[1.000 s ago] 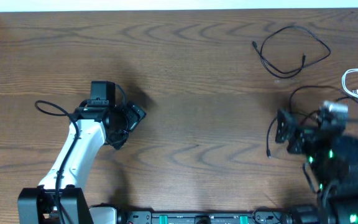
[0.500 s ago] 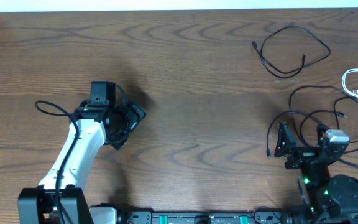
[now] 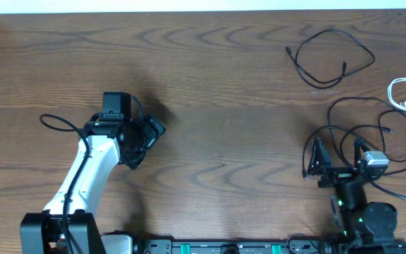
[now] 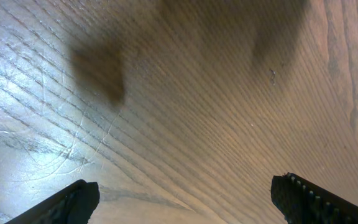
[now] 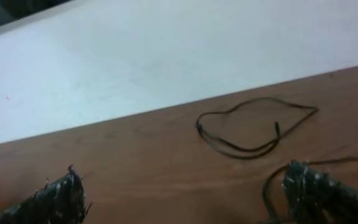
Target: Untangle cables
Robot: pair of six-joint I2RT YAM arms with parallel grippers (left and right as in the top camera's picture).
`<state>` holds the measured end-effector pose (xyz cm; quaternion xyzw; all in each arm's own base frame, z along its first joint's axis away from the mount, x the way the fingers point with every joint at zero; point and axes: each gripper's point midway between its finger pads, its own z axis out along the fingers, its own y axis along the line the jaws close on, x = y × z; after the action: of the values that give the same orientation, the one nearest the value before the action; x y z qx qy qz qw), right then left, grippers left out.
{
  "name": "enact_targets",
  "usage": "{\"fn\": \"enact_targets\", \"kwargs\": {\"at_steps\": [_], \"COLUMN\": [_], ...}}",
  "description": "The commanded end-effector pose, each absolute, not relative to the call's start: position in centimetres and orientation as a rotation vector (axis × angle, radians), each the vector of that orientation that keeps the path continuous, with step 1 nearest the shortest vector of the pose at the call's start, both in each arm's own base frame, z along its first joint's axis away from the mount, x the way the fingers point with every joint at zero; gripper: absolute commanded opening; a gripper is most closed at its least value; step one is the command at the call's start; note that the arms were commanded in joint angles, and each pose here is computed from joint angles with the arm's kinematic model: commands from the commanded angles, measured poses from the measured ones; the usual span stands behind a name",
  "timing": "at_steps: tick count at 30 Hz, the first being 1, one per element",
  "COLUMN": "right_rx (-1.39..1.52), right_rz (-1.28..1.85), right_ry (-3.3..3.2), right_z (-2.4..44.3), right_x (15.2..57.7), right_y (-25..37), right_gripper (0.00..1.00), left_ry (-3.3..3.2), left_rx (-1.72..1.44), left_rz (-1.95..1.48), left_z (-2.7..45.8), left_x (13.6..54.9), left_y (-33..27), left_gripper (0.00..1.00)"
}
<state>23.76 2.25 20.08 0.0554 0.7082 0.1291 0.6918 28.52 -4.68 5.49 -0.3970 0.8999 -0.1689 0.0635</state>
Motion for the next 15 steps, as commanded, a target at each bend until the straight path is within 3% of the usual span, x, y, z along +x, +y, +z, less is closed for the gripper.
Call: {"fn": "enact_targets", "kwargs": {"at_steps": [1, 15], "right_rx": [0.127, 0.054], "right_rz": [0.309, 0.138], "right_ry": [1.581, 1.65], "right_z": [17.8, 15.6], "right_x": [24.4, 24.6], "right_y": [2.4, 1.4], "right_gripper": [0.99, 0.99], "left_ry": [2.704, 2.704], "left_rx": [-1.189, -1.189], "left_rz": [-0.495, -0.495], "left_z": [5.9, 5.9], "left_x": [28.8, 28.8], "left_y": [-4.3, -4.3], "left_gripper": [0.94, 0.93]}}
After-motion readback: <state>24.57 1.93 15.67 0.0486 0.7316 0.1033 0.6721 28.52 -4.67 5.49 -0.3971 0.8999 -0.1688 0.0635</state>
